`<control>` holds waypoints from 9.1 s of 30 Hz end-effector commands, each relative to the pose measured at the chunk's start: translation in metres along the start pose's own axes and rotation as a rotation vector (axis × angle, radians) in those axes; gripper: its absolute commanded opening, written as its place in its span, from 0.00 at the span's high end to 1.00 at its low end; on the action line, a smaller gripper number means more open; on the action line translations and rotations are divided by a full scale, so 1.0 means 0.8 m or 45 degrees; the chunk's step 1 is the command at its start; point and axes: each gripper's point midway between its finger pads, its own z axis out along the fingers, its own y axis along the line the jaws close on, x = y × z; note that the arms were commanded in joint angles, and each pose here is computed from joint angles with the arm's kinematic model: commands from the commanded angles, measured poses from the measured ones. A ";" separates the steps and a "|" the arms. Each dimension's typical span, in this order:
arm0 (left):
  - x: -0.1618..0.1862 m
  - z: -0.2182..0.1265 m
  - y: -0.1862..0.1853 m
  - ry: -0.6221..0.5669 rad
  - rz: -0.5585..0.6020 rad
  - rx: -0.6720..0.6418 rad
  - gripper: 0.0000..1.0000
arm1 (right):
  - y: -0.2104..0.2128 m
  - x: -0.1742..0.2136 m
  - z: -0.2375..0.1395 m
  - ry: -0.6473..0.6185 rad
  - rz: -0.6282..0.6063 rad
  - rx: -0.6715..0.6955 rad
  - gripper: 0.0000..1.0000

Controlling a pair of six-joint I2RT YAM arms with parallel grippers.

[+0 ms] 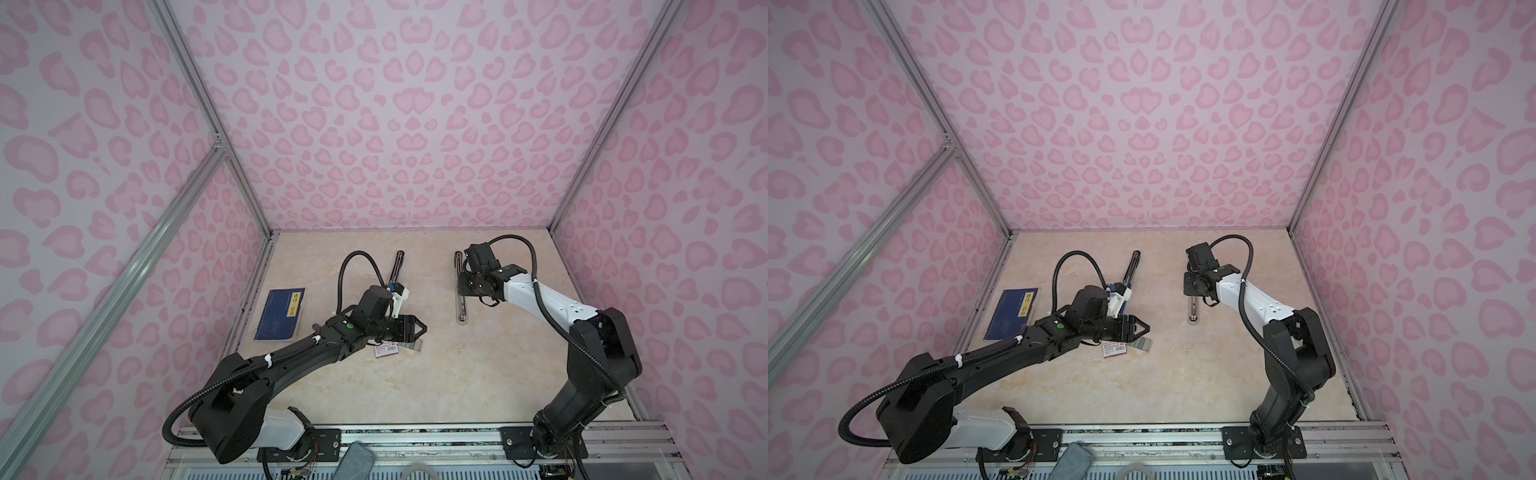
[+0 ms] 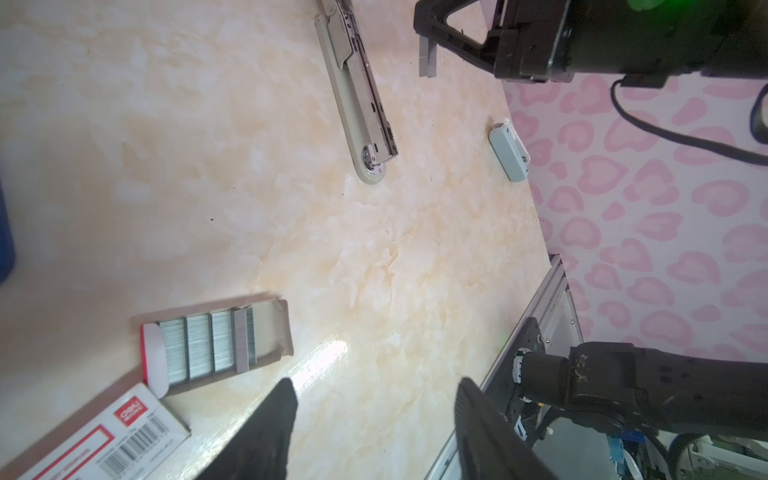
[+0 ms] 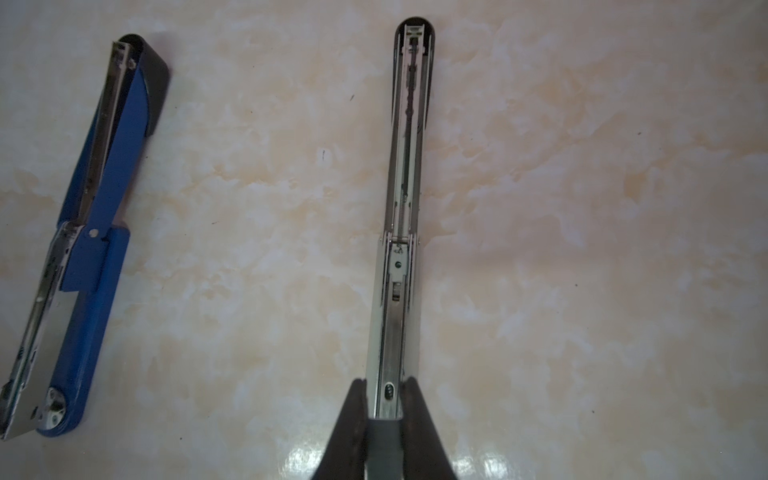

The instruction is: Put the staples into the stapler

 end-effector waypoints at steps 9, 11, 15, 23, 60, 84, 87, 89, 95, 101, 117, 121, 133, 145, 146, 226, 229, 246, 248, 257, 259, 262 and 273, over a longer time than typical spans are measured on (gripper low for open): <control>-0.006 0.006 0.008 -0.018 0.017 -0.058 0.33 | -0.005 -0.026 0.039 -0.078 0.023 0.078 0.86; -0.006 0.006 0.008 -0.021 0.017 -0.058 0.33 | -0.005 -0.031 0.044 -0.093 0.029 0.083 0.85; -0.006 0.006 0.009 -0.018 0.013 -0.065 0.33 | -0.006 -0.036 0.053 -0.110 0.041 0.089 0.85; -0.002 0.009 0.012 -0.003 0.005 -0.072 0.33 | -0.005 -0.044 0.070 -0.123 0.069 0.090 0.86; 0.007 0.012 0.018 0.024 -0.006 -0.085 0.34 | -0.010 -0.023 0.094 -0.095 0.033 0.143 0.86; 0.009 0.016 0.019 0.043 -0.016 -0.086 0.35 | -0.011 -0.029 0.091 -0.115 0.031 0.136 0.86; 0.009 0.016 0.018 0.042 -0.013 -0.083 0.36 | -0.011 -0.029 0.091 -0.117 0.031 0.140 0.86; 0.009 0.016 0.019 0.042 -0.014 -0.084 0.35 | -0.012 -0.028 0.092 -0.117 0.032 0.141 0.86; 0.011 0.016 0.019 0.048 -0.015 -0.083 0.35 | -0.017 -0.030 0.091 -0.121 0.034 0.157 0.87; 0.010 0.016 0.019 0.045 -0.017 -0.083 0.36 | -0.016 -0.028 0.092 -0.116 0.039 0.150 0.87; 0.013 0.016 0.021 0.047 -0.019 -0.086 0.36 | -0.013 -0.024 0.096 -0.109 0.040 0.149 0.87; 0.014 0.016 0.022 0.049 -0.020 -0.087 0.36 | -0.014 -0.021 0.098 -0.104 0.040 0.153 0.87; 0.015 0.015 0.023 0.046 -0.022 -0.090 0.36 | -0.007 -0.021 0.094 -0.111 0.029 0.143 0.87; 0.013 0.016 0.021 0.045 -0.016 -0.087 0.36 | -0.007 -0.032 0.084 -0.137 0.020 0.157 0.87; 0.013 0.016 0.021 0.046 -0.017 -0.086 0.36 | -0.007 -0.032 0.084 -0.137 0.019 0.157 0.87; 0.017 0.018 0.024 0.054 -0.019 -0.087 0.37 | -0.005 -0.006 0.084 -0.132 0.041 0.148 0.87; 0.016 0.018 0.023 0.052 -0.017 -0.084 0.37 | -0.005 -0.006 0.083 -0.131 0.040 0.148 0.86; 0.014 0.018 0.021 0.051 -0.011 -0.081 0.38 | -0.005 -0.002 0.082 -0.125 0.050 0.143 0.81; 0.014 0.017 0.021 0.050 -0.011 -0.080 0.38 | -0.005 -0.003 0.082 -0.126 0.052 0.145 0.78; 0.015 0.018 0.023 0.052 -0.013 -0.084 0.38 | -0.003 -0.014 0.074 -0.146 0.035 0.143 0.76; 0.015 0.017 0.023 0.050 -0.014 -0.085 0.38 | -0.002 -0.015 0.075 -0.139 0.039 0.148 0.75; 0.015 0.017 0.023 0.049 -0.013 -0.085 0.38 | 0.000 -0.016 0.081 -0.110 0.029 0.138 0.71; 0.019 0.017 0.027 0.052 -0.018 -0.097 0.38 | 0.004 -0.015 0.100 -0.060 0.038 0.104 0.71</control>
